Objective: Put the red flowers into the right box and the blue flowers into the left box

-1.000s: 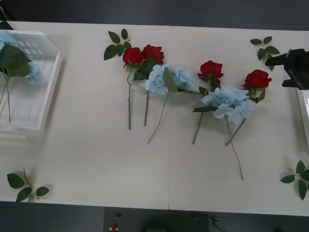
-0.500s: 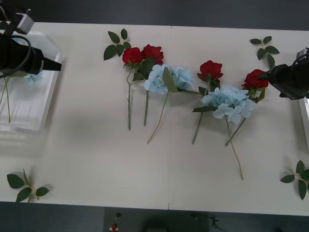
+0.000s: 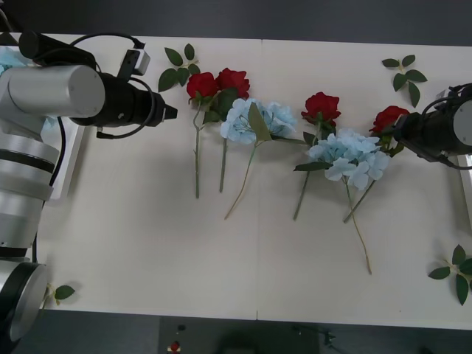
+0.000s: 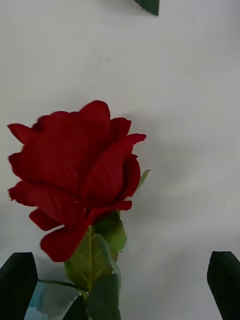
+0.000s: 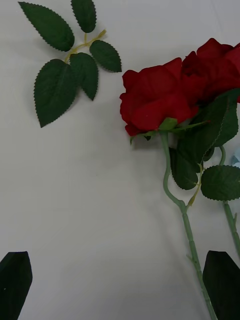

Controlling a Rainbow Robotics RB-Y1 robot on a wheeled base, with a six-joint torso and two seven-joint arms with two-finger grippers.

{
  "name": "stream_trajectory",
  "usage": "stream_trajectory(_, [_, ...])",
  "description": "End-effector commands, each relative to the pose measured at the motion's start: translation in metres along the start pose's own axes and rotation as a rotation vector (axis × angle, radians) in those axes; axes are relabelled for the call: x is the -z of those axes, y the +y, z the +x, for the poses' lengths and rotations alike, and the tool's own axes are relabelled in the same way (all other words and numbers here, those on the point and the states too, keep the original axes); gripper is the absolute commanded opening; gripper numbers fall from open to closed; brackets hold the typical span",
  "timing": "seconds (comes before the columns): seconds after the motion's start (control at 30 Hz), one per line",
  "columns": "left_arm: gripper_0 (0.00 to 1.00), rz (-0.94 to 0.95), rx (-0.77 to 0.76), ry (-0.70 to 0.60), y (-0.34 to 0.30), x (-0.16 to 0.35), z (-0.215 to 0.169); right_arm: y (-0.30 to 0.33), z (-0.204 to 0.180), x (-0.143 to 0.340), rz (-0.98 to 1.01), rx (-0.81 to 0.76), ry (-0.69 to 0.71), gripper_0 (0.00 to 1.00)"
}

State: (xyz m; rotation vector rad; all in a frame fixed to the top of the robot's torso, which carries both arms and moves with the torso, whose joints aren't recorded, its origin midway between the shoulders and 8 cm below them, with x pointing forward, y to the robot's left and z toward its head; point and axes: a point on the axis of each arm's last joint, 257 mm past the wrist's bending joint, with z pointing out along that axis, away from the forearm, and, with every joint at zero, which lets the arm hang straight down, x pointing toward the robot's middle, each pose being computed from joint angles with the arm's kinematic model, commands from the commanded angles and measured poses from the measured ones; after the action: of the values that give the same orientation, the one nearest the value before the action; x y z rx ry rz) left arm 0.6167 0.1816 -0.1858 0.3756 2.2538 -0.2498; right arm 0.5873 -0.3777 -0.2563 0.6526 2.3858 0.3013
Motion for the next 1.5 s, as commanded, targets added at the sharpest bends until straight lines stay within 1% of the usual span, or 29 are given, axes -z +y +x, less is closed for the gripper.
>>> stream_trajectory(0.03, [1.0,-0.042,-0.053,-0.033,-0.016,-0.017,-0.008,0.015,-0.02,0.002,0.003,-0.014,-0.04,1.0])
stream_trajectory(0.2, [1.0,-0.069,-0.151,-0.073,-0.042,-0.049,-0.003,0.014,-0.021,-0.007,0.036,-0.006,-0.051,1.0])
stream_trajectory(0.4, [1.0,-0.049,-0.171,-0.067,-0.067,-0.079,0.015,0.011,-0.018,-0.021,0.093,0.024,-0.066,1.0])
stream_trajectory(0.53, [0.99,-0.04,-0.181,-0.06,-0.079,-0.084,0.02,0.013,-0.014,-0.029,0.11,0.031,-0.07,1.0])
stream_trajectory(0.57, [0.94,-0.039,-0.19,-0.056,-0.082,-0.085,0.022,0.014,-0.014,-0.031,0.114,0.035,-0.074,1.0])
stream_trajectory(0.6, [0.79,-0.039,-0.196,-0.051,-0.085,-0.087,0.024,0.014,-0.013,-0.033,0.118,0.038,-0.075,1.0])
stream_trajectory(0.63, [0.69,-0.039,-0.199,-0.05,-0.086,-0.087,0.025,0.014,-0.012,-0.033,0.121,0.043,-0.077,1.0])
stream_trajectory(0.67, [0.48,-0.038,-0.203,-0.048,-0.088,-0.088,0.026,0.015,-0.012,-0.034,0.125,0.049,-0.081,1.0])
stream_trajectory(0.7, [0.25,-0.038,-0.206,-0.046,-0.089,-0.088,0.027,0.015,-0.011,-0.035,0.13,0.053,-0.083,1.0])
stream_trajectory(0.77, [0.01,-0.041,-0.209,-0.045,-0.089,-0.088,0.027,0.015,-0.01,-0.035,0.132,0.057,-0.085,1.0])
stream_trajectory(0.83, [0.0,-0.043,-0.21,-0.045,-0.089,-0.089,0.028,0.016,-0.01,-0.036,0.132,0.056,-0.084,1.0])
stream_trajectory(0.87, [0.0,-0.042,-0.21,-0.047,-0.09,-0.089,0.027,0.018,-0.008,-0.036,0.129,0.054,-0.082,0.88])
stream_trajectory(0.9, [0.0,-0.046,-0.212,-0.048,-0.088,-0.088,0.027,0.018,-0.008,-0.037,0.128,0.054,-0.081,0.58])
stream_trajectory(0.93, [0.0,-0.045,-0.208,-0.048,-0.089,-0.089,0.028,0.019,-0.007,-0.037,0.127,0.053,-0.08,0.41])
stream_trajectory(0.97, [0.0,-0.048,-0.209,-0.052,-0.087,-0.089,0.026,0.019,-0.007,-0.037,0.126,0.052,-0.08,0.1])
stream_trajectory(1.0, [0.0,-0.052,-0.213,-0.058,-0.087,-0.088,0.024,0.019,-0.007,-0.037,0.128,0.055,-0.08,0.0])
stream_trajectory(1.17, [0.0,-0.074,-0.224,-0.058,-0.076,-0.087,0.025,0.019,-0.007,-0.037,0.127,0.056,-0.08,0.0])
stream_trajectory(1.37, [0.0,-0.101,-0.225,-0.056,-0.046,-0.075,0.047,0.022,-0.007,-0.037,0.121,0.055,-0.083,0.0])
stream_trajectory(1.5, [0.0,-0.123,-0.242,-0.062,-0.021,-0.054,0.073,0.022,-0.007,-0.038,0.117,0.052,-0.084,0.0])
